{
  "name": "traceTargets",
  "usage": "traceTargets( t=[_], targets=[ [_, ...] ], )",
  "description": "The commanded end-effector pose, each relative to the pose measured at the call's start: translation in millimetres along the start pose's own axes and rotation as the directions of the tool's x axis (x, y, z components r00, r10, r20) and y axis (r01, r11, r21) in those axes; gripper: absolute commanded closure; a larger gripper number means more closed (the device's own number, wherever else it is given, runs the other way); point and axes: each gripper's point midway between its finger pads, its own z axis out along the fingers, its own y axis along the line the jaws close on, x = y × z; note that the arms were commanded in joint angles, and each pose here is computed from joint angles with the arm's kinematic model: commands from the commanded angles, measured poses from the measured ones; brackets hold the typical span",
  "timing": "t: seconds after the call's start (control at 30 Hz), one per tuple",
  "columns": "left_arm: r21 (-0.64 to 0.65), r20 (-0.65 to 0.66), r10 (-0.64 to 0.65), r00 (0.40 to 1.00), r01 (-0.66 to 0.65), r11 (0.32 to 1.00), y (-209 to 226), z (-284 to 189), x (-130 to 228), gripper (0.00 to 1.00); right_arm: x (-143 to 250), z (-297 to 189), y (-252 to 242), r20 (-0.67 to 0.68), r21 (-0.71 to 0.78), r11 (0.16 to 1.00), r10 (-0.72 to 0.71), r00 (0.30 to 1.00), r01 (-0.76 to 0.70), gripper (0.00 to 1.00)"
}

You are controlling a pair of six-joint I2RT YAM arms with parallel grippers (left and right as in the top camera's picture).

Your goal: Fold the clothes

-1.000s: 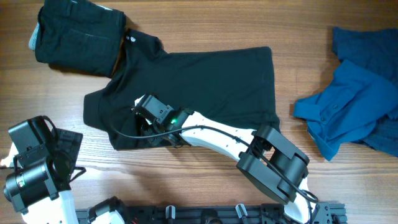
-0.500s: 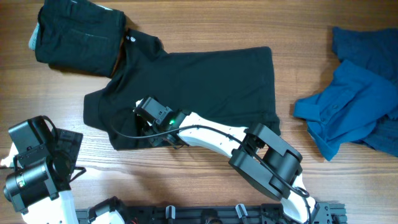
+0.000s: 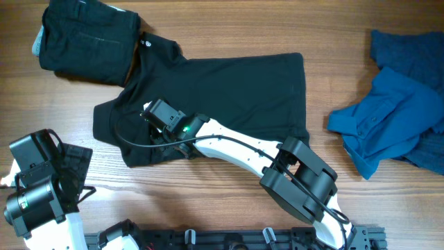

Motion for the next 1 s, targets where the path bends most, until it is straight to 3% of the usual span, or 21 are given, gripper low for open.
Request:
traceTargets(
  t=[0.0,0.2,0.53,0.77,0.87,0.97],
  targets=[
    [0.016,0.006,0.007,1.000,-0.008,1.000,-1.2,-3.8,-1.5,0.00,-7.5,-1.8,0.5,0.017,0.015,1.000,-0.002,1.000,0.002,0.96],
    [0.015,0.005,0.007,1.000,-0.007,1.000,-1.2,-3.7,-1.5,0.00,-8.9,-1.9,-4.3,0.021,0.030,1.000,0.003,1.000,-0.004,0.95],
    [0.014,0.004,0.008,1.000,-0.008,1.000,-0.8,-3.7,-1.2,0.00,-13.2,-5.5,-53.7,0.027,0.141,0.986,0.085,0.996,-0.088,0.93],
    [0.014,0.004,0.008,1.000,-0.008,1.000,-0.8,-3.7,-1.2,0.00,-14.2,-6.2,-63.2,0.019,0.121,0.986,0.109,0.994,-0.111,0.91],
    [0.014,0.004,0.008,1.000,-0.008,1.000,-0.8,-3.7,-1.2,0.00,-14.3,-6.2,-63.0,0.019,0.120,0.986,0.112,0.994,-0.113,0.86],
    [0.014,0.004,0.008,1.000,-0.008,1.000,-0.7,-3.7,-1.1,0.00,-13.4,-6.0,-61.8,0.015,0.113,0.987,0.112,0.994,-0.113,0.62]
  ],
)
